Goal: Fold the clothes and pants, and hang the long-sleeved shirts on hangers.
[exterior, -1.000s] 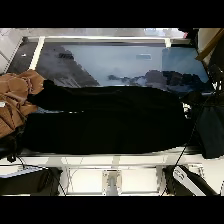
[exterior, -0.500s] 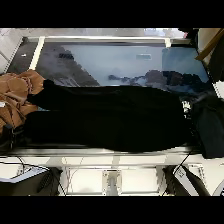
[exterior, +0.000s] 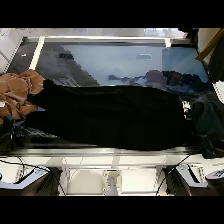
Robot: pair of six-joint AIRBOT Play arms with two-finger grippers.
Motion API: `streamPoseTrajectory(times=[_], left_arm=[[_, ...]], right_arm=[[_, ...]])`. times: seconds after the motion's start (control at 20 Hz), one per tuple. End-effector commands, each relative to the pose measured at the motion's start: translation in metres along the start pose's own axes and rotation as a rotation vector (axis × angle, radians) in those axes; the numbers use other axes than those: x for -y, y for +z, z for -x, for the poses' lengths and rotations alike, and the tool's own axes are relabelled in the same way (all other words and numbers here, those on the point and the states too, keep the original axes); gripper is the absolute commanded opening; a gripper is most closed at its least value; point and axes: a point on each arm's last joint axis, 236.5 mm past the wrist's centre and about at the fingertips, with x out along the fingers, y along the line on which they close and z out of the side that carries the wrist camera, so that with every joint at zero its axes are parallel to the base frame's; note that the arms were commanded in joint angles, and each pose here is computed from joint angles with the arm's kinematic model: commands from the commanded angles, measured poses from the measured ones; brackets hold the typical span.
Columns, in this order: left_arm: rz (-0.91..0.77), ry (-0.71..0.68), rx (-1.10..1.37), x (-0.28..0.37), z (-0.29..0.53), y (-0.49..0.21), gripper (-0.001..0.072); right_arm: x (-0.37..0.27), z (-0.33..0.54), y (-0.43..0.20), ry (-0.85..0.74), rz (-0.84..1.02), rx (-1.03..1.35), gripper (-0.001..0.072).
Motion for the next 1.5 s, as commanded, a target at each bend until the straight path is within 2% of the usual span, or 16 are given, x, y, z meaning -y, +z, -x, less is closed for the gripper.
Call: streamPoseTrajectory(times=[0.0,0.25,0.8,0.9,0.95,1.0,1.1,1.15,1.2,1.45], left_arm=[[-0.011,0.003,0.013,0.002,-0.001,0.003,0.0009],[-0.028,0.054,0.025,-0.01,0.0,0.006,0.0009],[-0.055,0.105,-0.006,-0.022,0.001,-0.001,0.0009],[-0.055,0.105,-0.006,-0.022,0.001,-0.001,0.0009],[-0.055,0.105,-0.005,-0.022,0.001,-0.001,0.0009],[-0.055,0.106,-0.004,-0.022,0.001,0.0,0.0009],[-0.058,0.107,0.0,-0.022,0.001,0.002,0.0009],[-0.06,0.107,0.002,-0.021,0.002,0.003,0.0009],[-0.064,0.108,0.006,-0.02,0.003,0.005,0.0009],[-0.175,0.172,0.038,-0.009,0.031,0.029,0.0007]], right_arm=[[0.017,-0.026,-0.02,0.032,-0.107,-0.02,0.0542],[0.025,-0.041,-0.021,0.015,-0.141,0.007,0.0537],[0.002,-0.08,-0.009,0.033,-0.071,-0.033,0.0533],[0.0,-0.08,-0.002,0.044,-0.071,-0.007,0.0364],[-0.002,-0.079,0.002,0.05,-0.075,0.007,0.0358],[-0.003,-0.078,0.006,0.053,-0.071,0.014,0.0294],[-0.005,-0.074,0.012,0.054,-0.061,0.025,0.0152],[-0.007,-0.071,0.013,0.06,-0.054,0.023,0.0049],[-0.012,-0.068,0.013,0.074,-0.036,0.008,0.0017],[-0.062,-0.009,0.012,0.166,0.14,-0.053,0.0017]])
